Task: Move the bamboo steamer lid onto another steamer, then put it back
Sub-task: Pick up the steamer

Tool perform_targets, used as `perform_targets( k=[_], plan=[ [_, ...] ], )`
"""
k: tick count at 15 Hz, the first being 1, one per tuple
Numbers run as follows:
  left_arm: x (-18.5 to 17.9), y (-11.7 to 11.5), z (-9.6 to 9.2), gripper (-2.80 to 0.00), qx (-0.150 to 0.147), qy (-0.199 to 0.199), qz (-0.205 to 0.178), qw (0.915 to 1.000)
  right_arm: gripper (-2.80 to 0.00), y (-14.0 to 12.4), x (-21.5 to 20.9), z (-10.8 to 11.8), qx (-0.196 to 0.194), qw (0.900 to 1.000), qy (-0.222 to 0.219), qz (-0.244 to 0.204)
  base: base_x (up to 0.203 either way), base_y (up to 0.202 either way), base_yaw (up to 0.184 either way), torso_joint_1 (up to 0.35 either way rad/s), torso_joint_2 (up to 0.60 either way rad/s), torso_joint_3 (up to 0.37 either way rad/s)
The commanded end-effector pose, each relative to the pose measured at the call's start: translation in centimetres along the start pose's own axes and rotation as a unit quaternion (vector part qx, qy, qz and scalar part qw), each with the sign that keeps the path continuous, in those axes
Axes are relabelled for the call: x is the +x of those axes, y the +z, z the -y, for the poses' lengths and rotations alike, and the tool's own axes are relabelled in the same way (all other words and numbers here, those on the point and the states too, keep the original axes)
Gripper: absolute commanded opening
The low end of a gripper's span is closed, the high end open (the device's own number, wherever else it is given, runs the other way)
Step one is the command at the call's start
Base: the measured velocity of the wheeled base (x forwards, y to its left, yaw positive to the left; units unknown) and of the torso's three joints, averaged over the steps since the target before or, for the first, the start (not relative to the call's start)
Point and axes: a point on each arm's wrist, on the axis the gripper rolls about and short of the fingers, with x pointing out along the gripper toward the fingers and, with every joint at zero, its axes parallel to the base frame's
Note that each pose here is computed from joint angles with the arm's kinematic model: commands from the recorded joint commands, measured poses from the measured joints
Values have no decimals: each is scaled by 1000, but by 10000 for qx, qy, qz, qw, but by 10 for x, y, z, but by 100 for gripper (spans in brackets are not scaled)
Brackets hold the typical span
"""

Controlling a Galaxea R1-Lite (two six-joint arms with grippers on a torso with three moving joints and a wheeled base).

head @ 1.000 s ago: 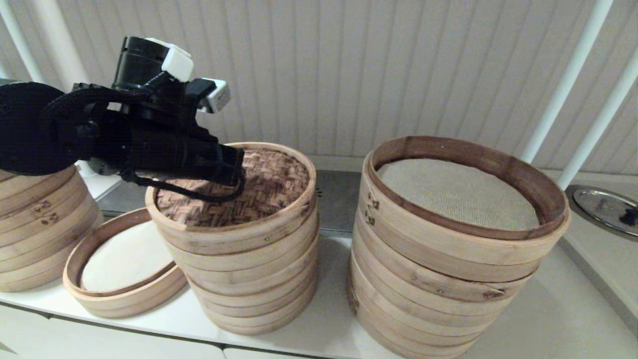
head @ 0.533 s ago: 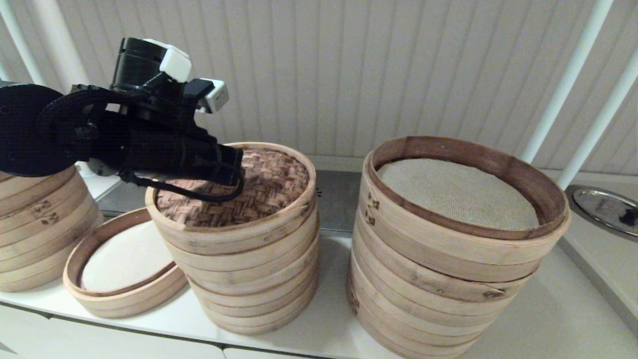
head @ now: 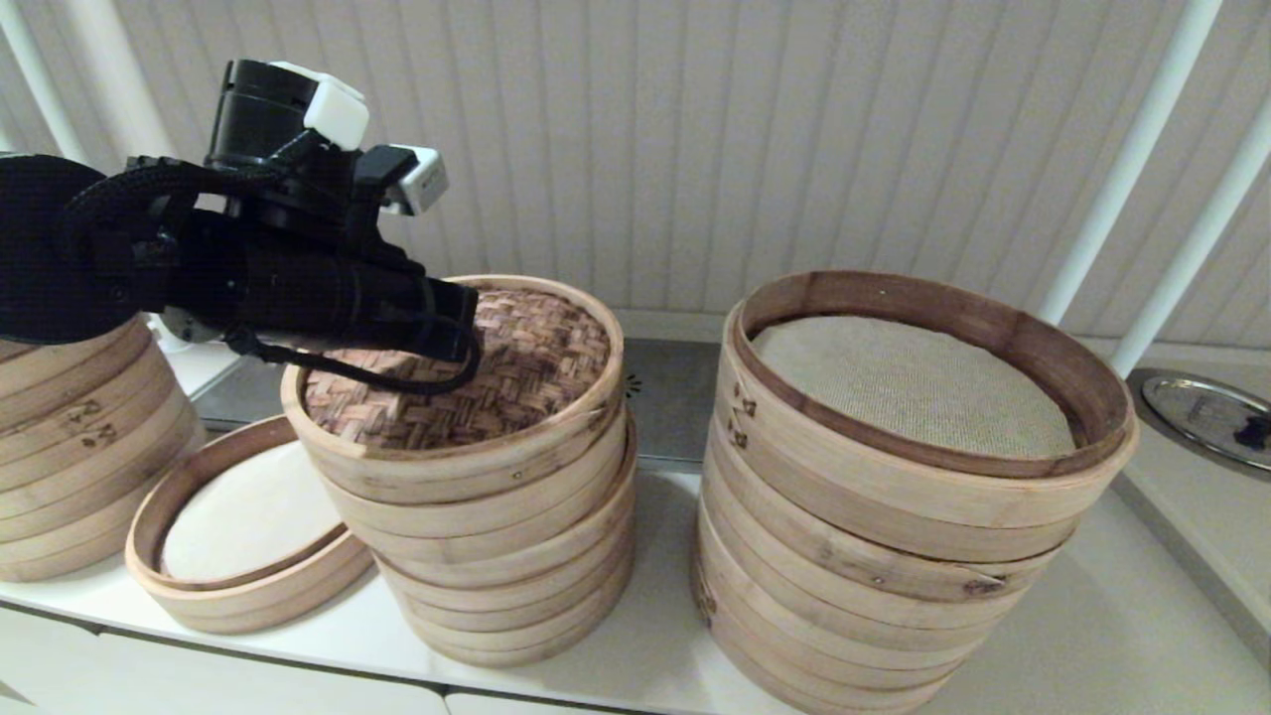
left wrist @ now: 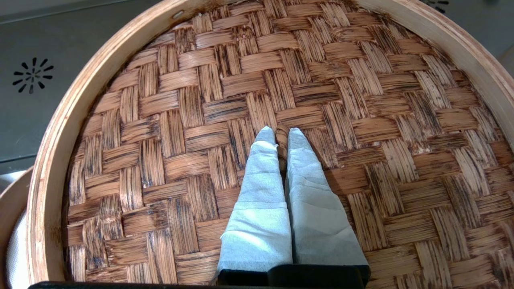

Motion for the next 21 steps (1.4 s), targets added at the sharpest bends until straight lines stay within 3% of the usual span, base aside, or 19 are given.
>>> perform_targets(
  k=[1,21],
  plan=[
    [-3,1,-1,-280,-10,7,40,10000,-280,0,0,0,1,10000,5,-6,0,0,0,0,0,0],
    [-17,3,6,-280,36,-186,156,9997,-280,0,0,0,1,10000,4,-3,0,0,0,0,0,0]
  ],
)
